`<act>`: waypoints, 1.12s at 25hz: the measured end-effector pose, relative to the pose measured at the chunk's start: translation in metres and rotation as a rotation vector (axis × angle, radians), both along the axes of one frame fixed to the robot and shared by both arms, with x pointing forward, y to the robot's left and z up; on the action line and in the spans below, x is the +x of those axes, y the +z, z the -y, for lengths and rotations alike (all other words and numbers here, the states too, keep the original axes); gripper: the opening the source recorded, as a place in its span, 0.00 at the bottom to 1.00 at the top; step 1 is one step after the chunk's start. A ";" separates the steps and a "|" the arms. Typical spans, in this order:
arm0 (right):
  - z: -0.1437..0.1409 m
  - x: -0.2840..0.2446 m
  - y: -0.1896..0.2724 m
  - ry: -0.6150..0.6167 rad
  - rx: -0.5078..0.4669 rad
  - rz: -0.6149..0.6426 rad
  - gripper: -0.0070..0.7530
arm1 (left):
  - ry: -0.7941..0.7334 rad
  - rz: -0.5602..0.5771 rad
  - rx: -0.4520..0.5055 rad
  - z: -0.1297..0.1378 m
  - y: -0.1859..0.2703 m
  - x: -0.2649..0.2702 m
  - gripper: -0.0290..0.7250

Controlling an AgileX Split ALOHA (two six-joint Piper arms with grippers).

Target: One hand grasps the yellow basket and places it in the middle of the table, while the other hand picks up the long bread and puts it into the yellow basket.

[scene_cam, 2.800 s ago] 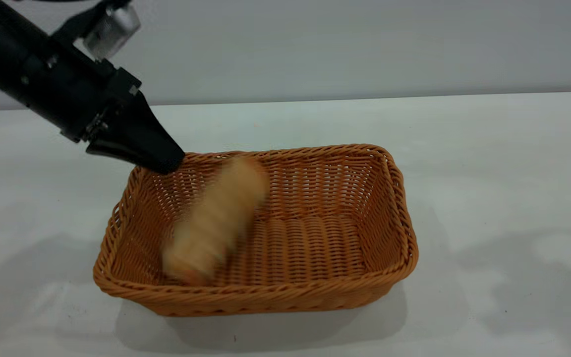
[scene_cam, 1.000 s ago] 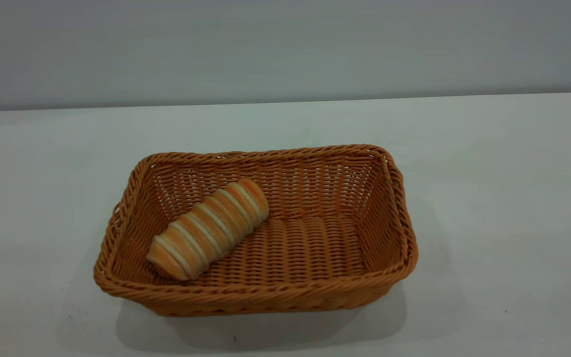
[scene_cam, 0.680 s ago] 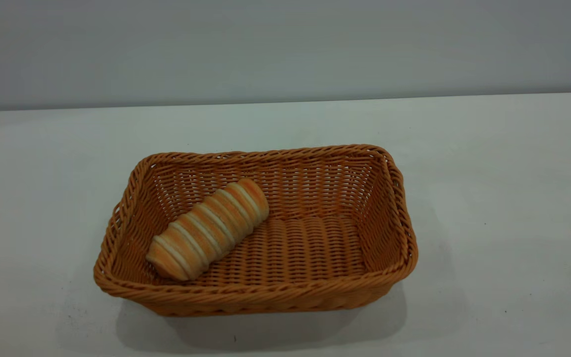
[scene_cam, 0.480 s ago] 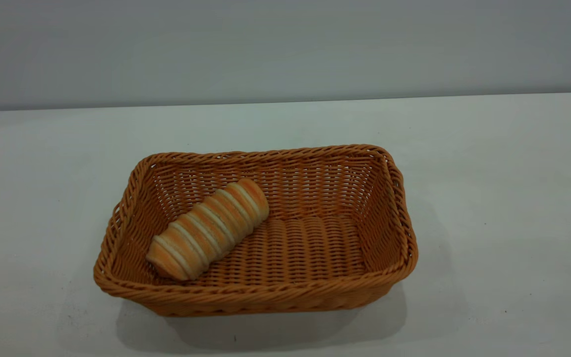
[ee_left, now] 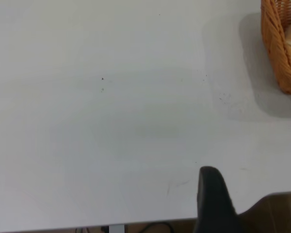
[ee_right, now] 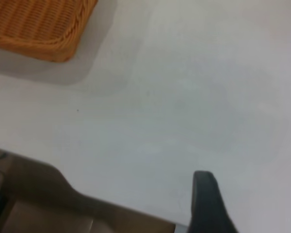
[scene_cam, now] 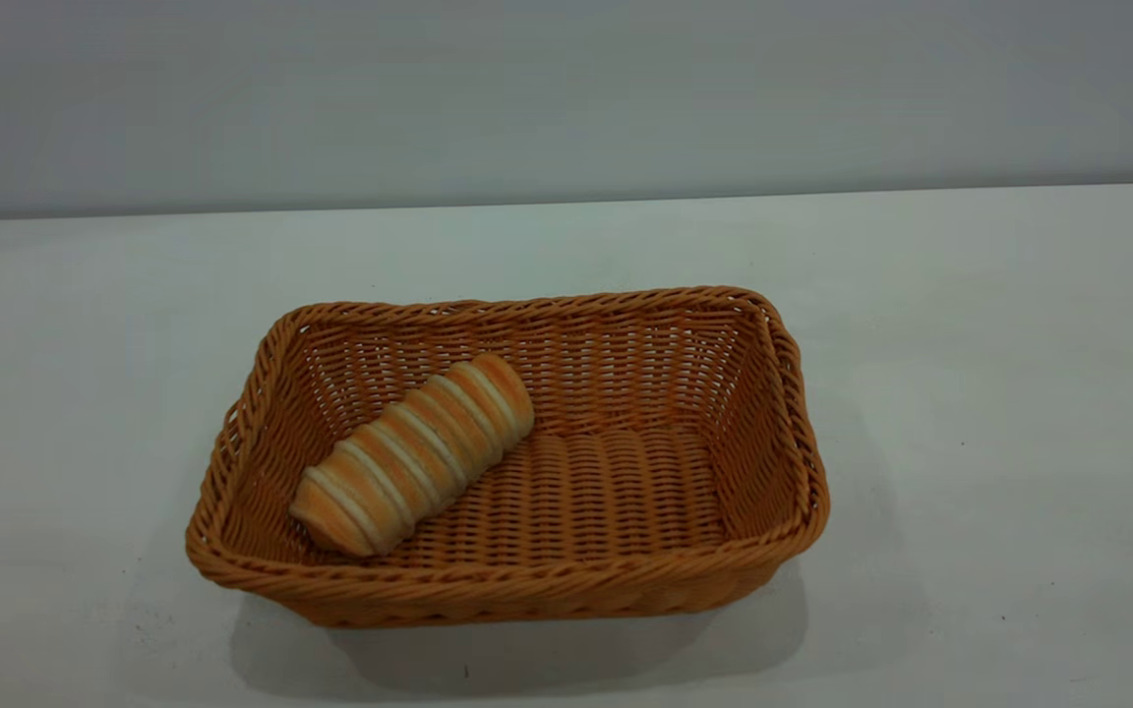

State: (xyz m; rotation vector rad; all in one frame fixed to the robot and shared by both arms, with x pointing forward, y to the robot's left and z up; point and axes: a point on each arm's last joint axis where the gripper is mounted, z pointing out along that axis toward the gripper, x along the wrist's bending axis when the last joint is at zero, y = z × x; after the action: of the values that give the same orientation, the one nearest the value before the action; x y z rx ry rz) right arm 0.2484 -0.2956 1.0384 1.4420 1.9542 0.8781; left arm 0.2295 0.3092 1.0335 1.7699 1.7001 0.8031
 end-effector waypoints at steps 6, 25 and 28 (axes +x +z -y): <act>0.003 -0.016 0.000 -0.139 0.019 0.117 0.66 | 0.047 0.010 -0.001 0.000 0.000 -0.002 0.67; 0.003 -0.018 0.000 -0.182 0.017 0.126 0.66 | 0.069 0.057 -0.001 0.001 -0.001 -0.008 0.67; 0.003 -0.018 0.000 -0.182 0.017 0.126 0.66 | 0.069 0.057 0.000 0.001 -0.001 -0.008 0.67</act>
State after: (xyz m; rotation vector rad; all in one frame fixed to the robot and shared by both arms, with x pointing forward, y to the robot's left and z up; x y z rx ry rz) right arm 0.2308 -0.2981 1.0384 1.5091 1.6980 0.8815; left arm 0.2211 0.3086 1.0327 1.6804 1.7314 0.8747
